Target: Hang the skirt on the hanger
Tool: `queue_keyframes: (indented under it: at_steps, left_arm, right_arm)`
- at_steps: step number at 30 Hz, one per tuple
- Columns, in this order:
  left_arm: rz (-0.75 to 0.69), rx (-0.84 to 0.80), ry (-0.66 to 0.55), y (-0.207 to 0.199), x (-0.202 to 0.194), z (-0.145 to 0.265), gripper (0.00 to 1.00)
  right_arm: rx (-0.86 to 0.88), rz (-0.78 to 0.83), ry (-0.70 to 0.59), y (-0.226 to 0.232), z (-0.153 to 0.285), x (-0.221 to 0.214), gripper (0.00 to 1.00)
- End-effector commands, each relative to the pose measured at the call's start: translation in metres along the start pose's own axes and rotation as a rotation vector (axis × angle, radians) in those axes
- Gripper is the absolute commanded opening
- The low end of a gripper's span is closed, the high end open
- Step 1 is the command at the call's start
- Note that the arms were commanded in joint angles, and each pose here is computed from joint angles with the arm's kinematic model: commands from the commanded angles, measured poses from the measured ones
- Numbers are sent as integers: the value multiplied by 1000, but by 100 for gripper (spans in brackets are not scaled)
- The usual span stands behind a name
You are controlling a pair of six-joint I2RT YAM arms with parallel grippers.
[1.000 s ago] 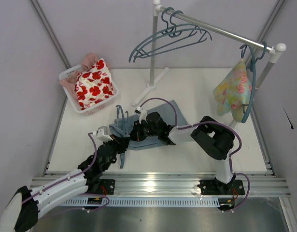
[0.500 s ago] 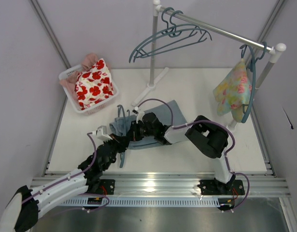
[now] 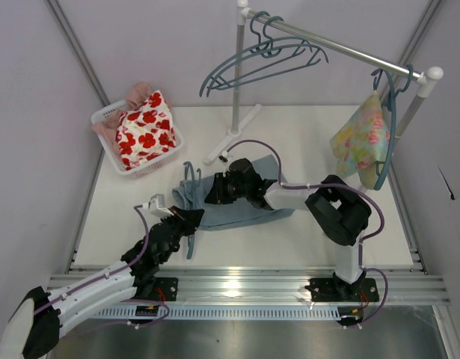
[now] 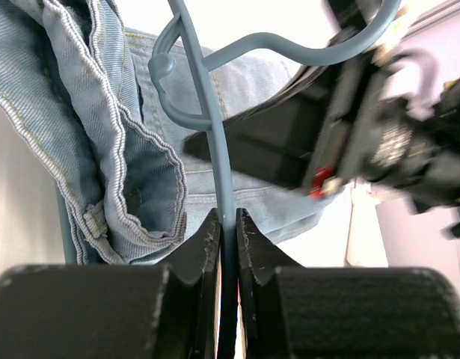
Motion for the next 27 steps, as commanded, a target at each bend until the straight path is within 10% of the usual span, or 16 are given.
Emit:
queue_keyframes:
  at_steps: [1,11,27]
  left_arm:
    - [-58,48,22,33,-9,4,0]
    - [-92,65,68,35,-16,-2,0]
    - [-82,23,75,24,-18,-6,0]
  right_arm:
    - [-78,71,-31,18,22,36,25]
    - [84,116,-63,49,48,49,62]
    - [-33,96,-6,49,16,18,63]
Point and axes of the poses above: each gripper's point midway between its finger pads, its own z axis back along the fingers, its own y axis along the line the jaws close on, x = y × z, the point moved 10 cm from there along z, back along the fingers, and after that the axes turned 14 degrees about z, right-handed, at the moved point
